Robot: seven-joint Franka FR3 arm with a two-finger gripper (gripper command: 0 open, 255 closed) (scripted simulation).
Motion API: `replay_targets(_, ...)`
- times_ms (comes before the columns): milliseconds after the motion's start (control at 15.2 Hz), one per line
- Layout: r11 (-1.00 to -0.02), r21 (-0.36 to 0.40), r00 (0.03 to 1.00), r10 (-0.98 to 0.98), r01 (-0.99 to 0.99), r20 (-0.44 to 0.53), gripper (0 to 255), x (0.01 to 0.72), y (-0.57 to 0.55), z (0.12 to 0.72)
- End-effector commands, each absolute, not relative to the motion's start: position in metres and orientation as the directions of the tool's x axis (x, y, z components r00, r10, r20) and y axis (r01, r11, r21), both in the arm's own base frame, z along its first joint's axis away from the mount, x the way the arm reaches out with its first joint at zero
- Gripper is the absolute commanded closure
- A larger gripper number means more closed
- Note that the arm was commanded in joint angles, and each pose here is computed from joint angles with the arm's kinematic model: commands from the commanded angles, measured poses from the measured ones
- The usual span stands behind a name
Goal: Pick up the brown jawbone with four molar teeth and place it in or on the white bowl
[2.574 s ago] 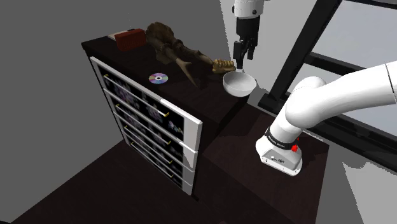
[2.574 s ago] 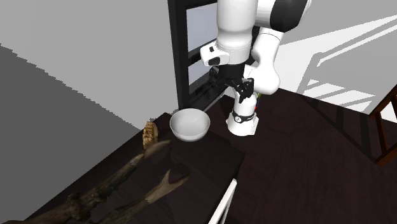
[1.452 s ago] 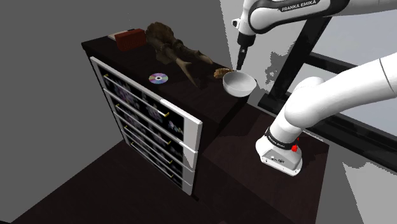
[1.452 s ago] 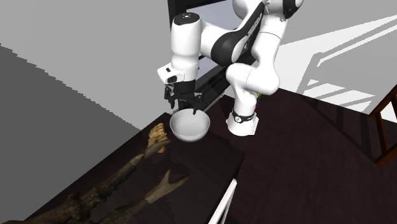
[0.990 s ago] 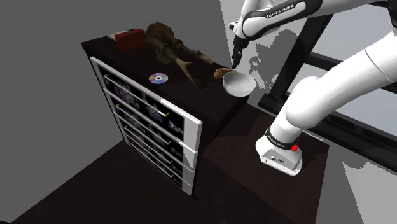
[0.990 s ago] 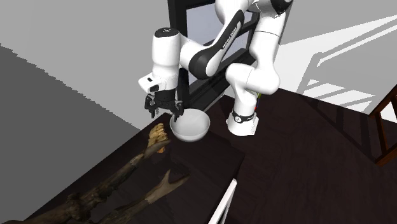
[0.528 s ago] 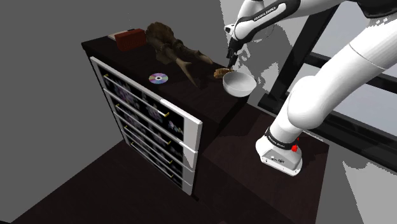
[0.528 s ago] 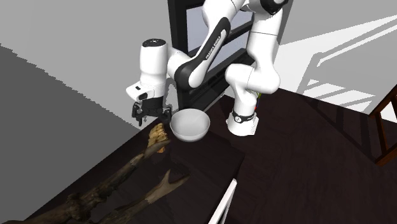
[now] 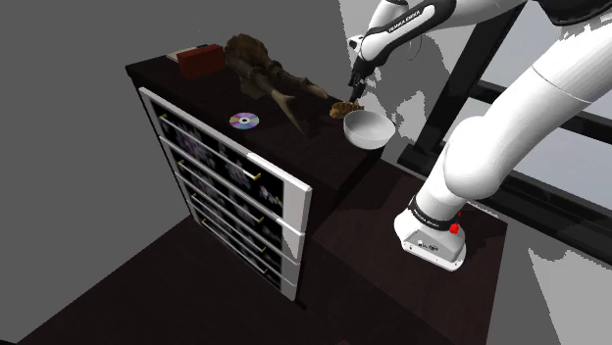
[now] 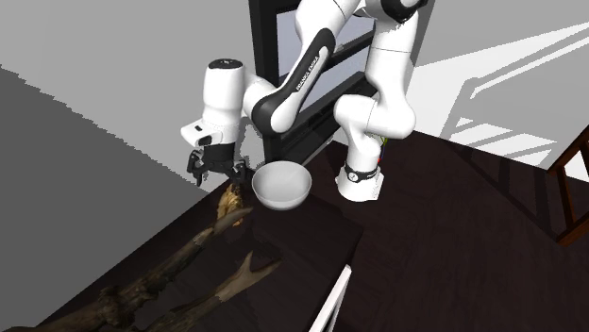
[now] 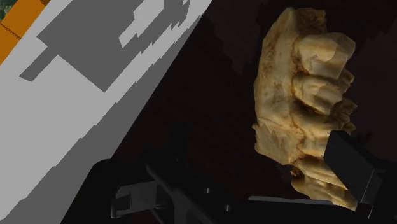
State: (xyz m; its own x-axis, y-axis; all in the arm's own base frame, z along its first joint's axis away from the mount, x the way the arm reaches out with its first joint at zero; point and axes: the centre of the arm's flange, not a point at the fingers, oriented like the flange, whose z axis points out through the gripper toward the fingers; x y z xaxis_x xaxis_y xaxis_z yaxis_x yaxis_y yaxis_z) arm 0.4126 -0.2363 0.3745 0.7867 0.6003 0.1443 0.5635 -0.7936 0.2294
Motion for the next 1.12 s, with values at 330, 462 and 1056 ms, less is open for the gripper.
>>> replay_targets(330,-0.787,0.186,0.786,0.610,0.588,0.098,255,0.410,-0.229,0.353)
replay_targets(462,-0.787,0.187,0.785,0.611,0.588,0.099,255,0.411,-0.233,0.355)
replay_targets(1056,-0.787,0.187,0.786,0.611,0.588,0.098,255,0.413,-0.222,0.364)
